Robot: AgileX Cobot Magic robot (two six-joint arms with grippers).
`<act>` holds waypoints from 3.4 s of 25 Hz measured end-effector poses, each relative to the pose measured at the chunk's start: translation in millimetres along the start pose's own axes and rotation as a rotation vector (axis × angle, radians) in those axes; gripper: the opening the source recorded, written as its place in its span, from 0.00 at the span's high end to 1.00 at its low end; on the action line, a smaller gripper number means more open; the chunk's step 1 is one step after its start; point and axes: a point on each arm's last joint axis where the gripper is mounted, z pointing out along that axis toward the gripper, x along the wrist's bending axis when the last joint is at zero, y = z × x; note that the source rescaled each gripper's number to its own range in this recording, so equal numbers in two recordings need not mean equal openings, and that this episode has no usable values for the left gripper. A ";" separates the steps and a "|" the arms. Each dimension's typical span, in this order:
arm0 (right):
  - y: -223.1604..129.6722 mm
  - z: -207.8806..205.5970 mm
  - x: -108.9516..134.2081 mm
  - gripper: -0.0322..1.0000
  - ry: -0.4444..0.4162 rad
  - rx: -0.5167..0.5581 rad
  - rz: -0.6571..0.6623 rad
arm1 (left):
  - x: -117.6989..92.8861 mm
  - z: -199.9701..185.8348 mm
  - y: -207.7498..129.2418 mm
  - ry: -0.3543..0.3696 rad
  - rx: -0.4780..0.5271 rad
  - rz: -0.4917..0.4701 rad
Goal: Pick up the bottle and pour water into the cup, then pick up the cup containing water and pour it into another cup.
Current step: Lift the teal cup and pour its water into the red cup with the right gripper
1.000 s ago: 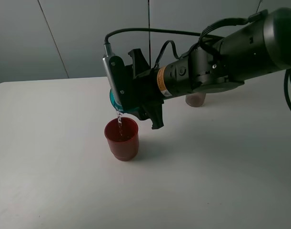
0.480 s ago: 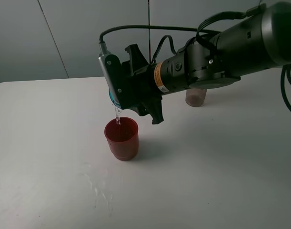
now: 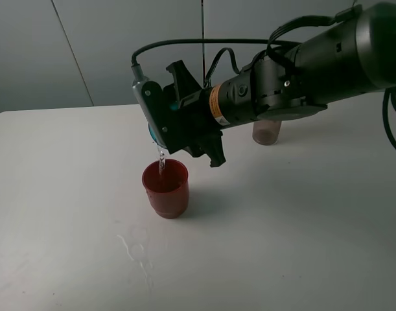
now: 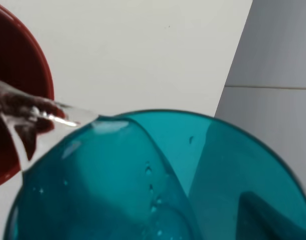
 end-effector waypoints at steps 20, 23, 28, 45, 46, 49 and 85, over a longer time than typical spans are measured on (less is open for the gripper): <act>-0.5 10.9 9.1 0.89 0.026 -0.010 -0.104 | 0.0 0.0 0.0 0.000 0.000 0.000; 0.1 10.9 8.6 0.89 0.020 -0.017 -0.134 | 0.0 0.0 0.0 0.000 0.000 0.000; 0.2 11.0 8.2 0.89 0.016 -0.018 -0.181 | 0.0 0.0 0.0 0.000 0.000 0.000; 2.3 10.8 -3.4 0.89 -0.040 -0.025 -0.369 | 0.0 0.0 0.0 0.000 0.000 0.000; 2.3 10.8 -3.4 0.89 -0.041 -0.025 -0.380 | 0.0 0.0 0.0 0.000 0.000 0.000; 2.4 10.8 -3.5 0.89 -0.043 -0.025 -0.435 | 0.0 0.0 0.0 0.000 0.000 0.000; 6.7 10.4 -7.4 0.89 -0.091 -0.063 -0.433 | 0.0 0.0 0.0 0.000 0.000 0.000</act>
